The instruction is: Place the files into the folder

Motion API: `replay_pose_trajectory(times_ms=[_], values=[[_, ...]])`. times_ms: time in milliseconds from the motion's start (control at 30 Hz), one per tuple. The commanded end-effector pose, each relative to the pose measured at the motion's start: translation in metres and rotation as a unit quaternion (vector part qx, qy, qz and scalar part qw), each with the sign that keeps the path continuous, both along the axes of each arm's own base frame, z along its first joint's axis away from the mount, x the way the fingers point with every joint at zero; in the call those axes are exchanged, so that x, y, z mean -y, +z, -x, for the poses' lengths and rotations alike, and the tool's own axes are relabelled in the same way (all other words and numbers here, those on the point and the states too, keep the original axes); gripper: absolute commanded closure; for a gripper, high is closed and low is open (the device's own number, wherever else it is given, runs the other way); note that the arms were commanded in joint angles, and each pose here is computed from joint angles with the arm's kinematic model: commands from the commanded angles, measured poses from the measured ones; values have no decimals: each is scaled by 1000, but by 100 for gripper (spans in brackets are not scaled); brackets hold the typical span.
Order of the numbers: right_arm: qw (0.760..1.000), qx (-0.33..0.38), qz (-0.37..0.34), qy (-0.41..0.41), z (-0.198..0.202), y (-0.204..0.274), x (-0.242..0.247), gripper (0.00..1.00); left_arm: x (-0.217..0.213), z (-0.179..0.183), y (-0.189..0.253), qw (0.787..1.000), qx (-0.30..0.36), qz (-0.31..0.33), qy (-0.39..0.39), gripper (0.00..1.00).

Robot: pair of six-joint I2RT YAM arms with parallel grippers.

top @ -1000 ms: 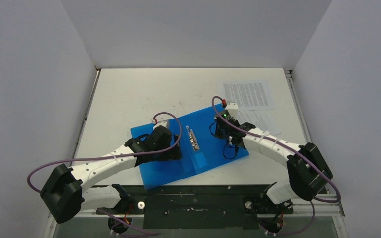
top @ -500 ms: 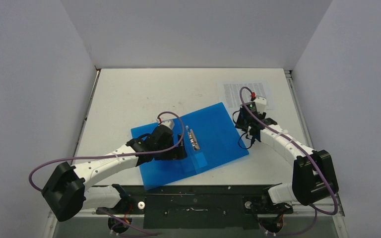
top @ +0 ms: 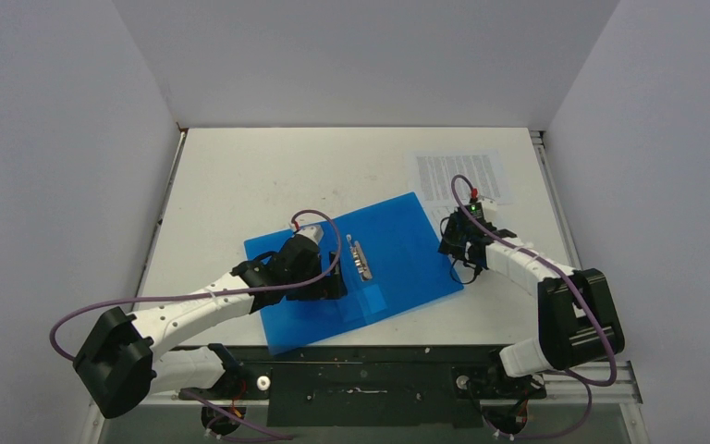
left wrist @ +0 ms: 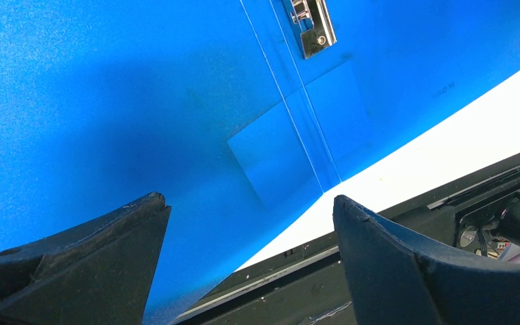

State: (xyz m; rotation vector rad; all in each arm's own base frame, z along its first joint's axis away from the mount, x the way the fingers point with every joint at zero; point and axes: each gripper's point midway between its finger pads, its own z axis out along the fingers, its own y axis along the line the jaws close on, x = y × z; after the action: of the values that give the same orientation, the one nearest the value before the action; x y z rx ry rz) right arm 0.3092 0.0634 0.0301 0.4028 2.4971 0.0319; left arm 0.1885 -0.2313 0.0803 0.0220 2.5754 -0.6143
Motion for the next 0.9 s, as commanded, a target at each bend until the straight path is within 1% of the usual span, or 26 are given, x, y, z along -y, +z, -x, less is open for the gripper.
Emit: replay_pose_trajectory(times_ms=[0, 133, 400, 867], values=[[999, 20, -49, 12, -7, 1, -18, 40, 4, -3, 9, 1000, 20, 14, -5, 9], [996, 16, -87, 27, -1, -3, -33, 41, 4, -4, 10, 1000, 22, 13, -3, 9], [990, 21, -129, 50, 7, 0, -59, 42, 2, -4, 10, 1000, 23, 10, -1, 9], [988, 35, -122, 86, 17, 16, -100, 43, 2, -6, 16, 1000, 27, 9, 2, 9]])
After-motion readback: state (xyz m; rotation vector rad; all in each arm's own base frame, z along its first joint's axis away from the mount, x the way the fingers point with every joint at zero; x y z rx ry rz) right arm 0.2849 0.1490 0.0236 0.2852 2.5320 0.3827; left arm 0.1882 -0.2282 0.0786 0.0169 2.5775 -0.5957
